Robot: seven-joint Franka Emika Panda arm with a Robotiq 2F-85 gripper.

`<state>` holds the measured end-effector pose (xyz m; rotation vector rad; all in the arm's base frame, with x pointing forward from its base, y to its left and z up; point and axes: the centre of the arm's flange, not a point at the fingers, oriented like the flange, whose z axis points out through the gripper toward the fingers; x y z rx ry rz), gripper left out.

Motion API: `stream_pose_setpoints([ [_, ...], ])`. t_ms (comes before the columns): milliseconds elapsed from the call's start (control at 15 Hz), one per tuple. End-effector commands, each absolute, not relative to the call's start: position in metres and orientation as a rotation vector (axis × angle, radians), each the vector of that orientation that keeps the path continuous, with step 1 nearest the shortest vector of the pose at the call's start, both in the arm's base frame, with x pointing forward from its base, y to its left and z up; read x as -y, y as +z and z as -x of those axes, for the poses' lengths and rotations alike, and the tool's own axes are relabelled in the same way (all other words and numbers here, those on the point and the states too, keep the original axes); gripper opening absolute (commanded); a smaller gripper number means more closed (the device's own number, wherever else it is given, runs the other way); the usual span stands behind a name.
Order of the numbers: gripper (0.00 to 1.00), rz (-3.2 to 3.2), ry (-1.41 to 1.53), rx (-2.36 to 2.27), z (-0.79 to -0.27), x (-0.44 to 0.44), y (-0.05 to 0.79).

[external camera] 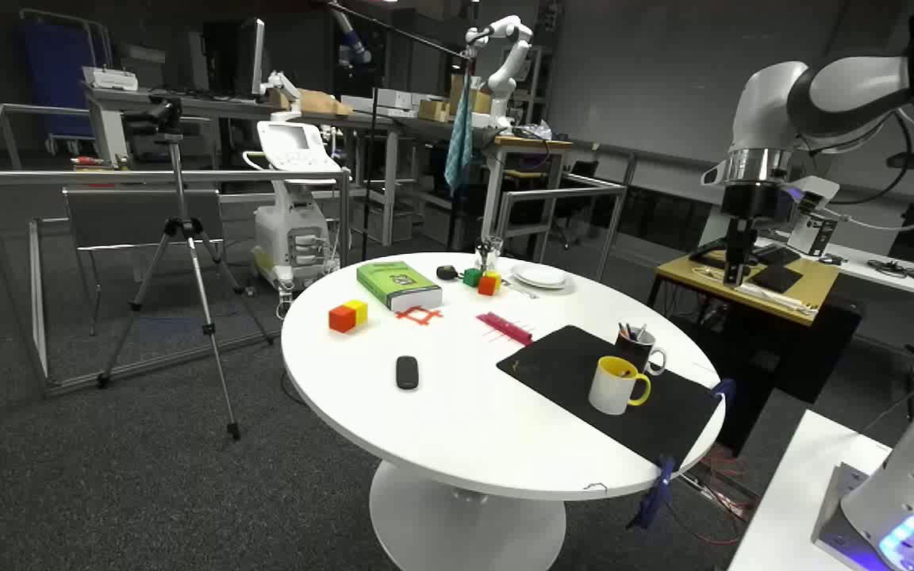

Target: Move the orange pen from the right cup to the left cup

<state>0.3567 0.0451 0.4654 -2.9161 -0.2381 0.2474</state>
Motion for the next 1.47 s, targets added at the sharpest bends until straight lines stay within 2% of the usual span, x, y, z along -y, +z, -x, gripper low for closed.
stream_pose_setpoints([
  [0, 1.0, 2.916, 0.247, 0.238, -0.357, -0.045, 0.465],
  [400, 1.0, 2.939, 0.238, 0.298, -0.358, -0.035, 0.467],
  [933, 1.0, 3.018, 0.157, 0.459, -0.379, 0.032, 0.456],
  [1400, 1.0, 3.073, -0.084, 0.512, -0.417, 0.078, 0.43],
])
